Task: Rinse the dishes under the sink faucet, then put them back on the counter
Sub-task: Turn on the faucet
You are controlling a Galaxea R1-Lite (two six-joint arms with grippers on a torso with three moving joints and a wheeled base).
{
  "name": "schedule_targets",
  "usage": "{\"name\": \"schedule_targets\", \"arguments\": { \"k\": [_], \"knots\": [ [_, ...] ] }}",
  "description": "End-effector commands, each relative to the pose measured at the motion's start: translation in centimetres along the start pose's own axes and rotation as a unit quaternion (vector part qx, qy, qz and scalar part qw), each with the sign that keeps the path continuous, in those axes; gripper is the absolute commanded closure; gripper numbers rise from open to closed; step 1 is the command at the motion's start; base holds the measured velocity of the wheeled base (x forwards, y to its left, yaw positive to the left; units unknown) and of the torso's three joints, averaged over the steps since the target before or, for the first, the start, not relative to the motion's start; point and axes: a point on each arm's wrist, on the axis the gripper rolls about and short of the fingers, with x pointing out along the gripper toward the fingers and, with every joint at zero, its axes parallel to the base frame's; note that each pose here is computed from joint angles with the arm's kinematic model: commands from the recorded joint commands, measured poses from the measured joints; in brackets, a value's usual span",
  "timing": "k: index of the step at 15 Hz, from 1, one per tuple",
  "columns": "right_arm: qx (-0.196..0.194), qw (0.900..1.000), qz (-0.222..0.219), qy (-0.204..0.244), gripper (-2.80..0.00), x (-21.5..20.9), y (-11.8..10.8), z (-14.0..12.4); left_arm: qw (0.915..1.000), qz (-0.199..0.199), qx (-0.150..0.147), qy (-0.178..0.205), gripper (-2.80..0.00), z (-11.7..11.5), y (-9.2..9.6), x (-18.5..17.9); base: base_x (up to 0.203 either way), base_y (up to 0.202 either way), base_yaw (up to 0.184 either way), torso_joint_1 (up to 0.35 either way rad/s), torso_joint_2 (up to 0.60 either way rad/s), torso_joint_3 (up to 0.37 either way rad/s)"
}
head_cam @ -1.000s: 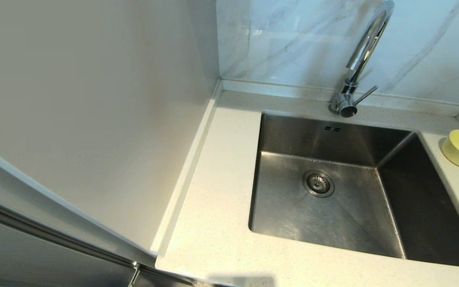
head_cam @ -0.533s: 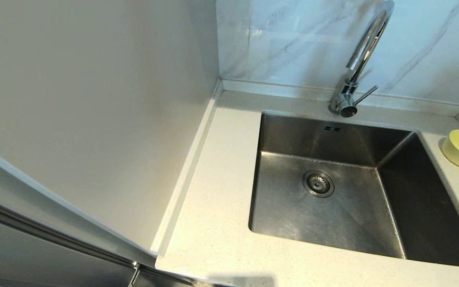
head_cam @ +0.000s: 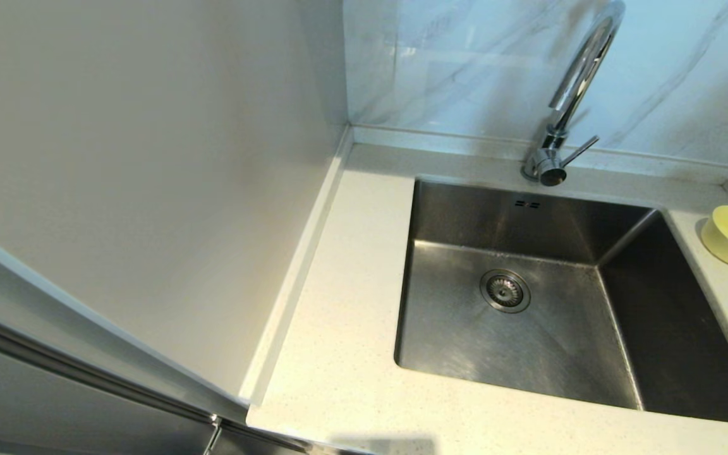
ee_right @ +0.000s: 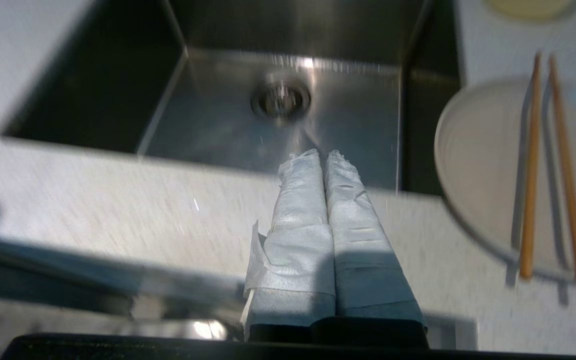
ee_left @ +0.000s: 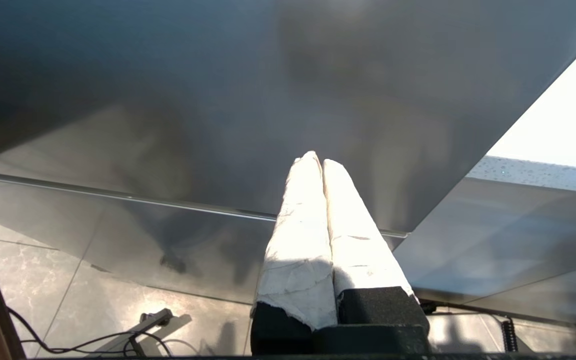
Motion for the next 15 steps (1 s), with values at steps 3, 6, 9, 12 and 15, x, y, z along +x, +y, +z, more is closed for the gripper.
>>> {"name": "schedule_targets", "arguments": {
  "k": [3, 6, 9, 12, 15],
  "knots": [
    [0.038, 0.998, -0.016, 0.037, 0.00, 4.0, 1.2, 9.3, 1.0000, 0.000, 0.000, 0.000, 0.00, 0.0, 0.0, 0.0, 0.000, 0.000, 0.000, 0.000, 0.00, 0.000],
    [0.053, 0.994, -0.025, 0.094, 0.00, 8.5, 1.9, 14.7, 1.0000, 0.000, 0.000, 0.000, 0.00, 0.0, 0.0, 0.0, 0.000, 0.000, 0.000, 0.000, 0.00, 0.000],
    [0.074, 0.989, -0.032, 0.123, 0.00, 14.3, 2.6, 18.6, 1.0000, 0.000, 0.000, 0.000, 0.00, 0.0, 0.0, 0.0, 0.000, 0.000, 0.000, 0.000, 0.00, 0.000],
    [0.095, 0.983, -0.038, 0.155, 0.00, 19.0, 3.0, 19.8, 1.0000, 0.000, 0.000, 0.000, 0.00, 0.0, 0.0, 0.0, 0.000, 0.000, 0.000, 0.000, 0.00, 0.000],
    [0.159, 0.974, -0.051, 0.152, 0.00, 24.2, 3.4, 21.3, 1.0000, 0.000, 0.000, 0.000, 0.00, 0.0, 0.0, 0.0, 0.000, 0.000, 0.000, 0.000, 0.00, 0.000]
  ]
}}
